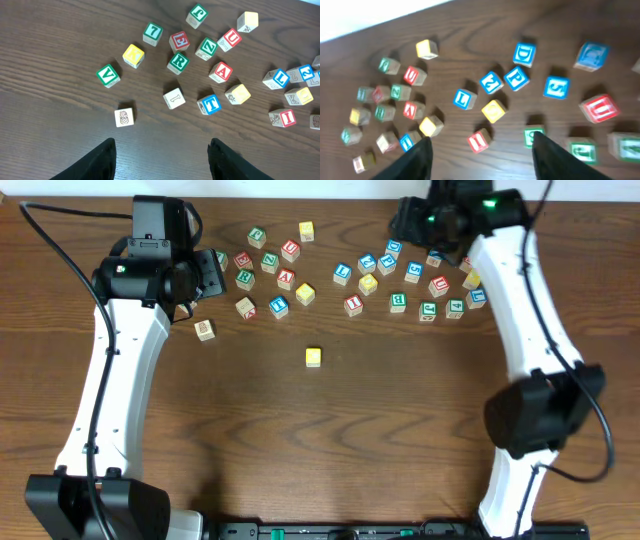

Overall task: Spell out CORL
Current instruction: 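Move the right gripper over the cluster and grasp the yellow O block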

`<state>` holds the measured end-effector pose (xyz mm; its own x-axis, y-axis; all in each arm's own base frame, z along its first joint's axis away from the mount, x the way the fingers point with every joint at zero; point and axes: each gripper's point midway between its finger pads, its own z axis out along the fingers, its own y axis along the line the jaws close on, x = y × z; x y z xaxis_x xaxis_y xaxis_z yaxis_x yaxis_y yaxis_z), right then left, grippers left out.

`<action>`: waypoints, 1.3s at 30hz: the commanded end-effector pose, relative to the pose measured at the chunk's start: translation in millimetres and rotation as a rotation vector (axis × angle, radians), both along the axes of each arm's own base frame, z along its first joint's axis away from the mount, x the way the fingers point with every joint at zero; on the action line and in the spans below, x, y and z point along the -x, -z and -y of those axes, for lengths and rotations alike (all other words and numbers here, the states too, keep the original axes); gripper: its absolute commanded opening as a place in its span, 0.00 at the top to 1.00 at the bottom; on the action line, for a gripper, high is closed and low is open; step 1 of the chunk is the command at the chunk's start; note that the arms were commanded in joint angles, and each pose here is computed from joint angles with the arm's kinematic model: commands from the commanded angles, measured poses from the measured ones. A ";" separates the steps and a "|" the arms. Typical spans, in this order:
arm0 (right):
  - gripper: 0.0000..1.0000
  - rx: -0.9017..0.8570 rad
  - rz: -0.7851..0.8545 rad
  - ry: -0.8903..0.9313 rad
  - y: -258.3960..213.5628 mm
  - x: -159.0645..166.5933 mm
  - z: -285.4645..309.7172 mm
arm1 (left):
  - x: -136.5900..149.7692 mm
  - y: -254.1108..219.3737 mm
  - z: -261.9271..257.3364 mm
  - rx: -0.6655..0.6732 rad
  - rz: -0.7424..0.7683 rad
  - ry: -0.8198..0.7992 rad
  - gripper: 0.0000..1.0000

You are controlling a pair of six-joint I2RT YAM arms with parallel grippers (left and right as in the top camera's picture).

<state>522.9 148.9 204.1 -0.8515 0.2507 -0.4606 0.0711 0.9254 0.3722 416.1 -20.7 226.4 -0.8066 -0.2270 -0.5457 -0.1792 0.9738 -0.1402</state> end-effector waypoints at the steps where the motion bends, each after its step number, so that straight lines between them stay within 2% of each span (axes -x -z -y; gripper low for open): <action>1: 0.45 -0.043 -0.071 0.112 32.1 -9.6 -14.4 | -0.8 -11.8 -3.1 -0.015 0.029 -0.002 0.42; 6: 0.45 -0.052 -0.132 0.141 70.5 -12.3 -37.4 | 1.5 -5.5 -3.1 -0.015 0.013 -0.001 0.42; 14: 0.46 -0.002 -0.194 0.218 112.7 -11.5 -41.8 | 2.5 -3.0 -2.7 -0.016 0.006 0.000 0.42; 27: 0.49 0.059 -0.249 0.250 130.7 -1.7 -30.6 | 2.6 -3.0 -2.7 -0.016 0.006 0.000 0.42; 39: 0.50 0.061 -0.274 0.257 166.9 -8.7 -33.7 | 3.7 -0.9 -2.9 -0.016 -0.001 -0.001 0.42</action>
<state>527.4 182.9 44.8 -0.8678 0.4350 -0.2404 0.3749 0.8904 0.2581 415.6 -20.9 226.1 -0.8080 -0.2263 -0.5439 -0.1789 0.9739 -0.1394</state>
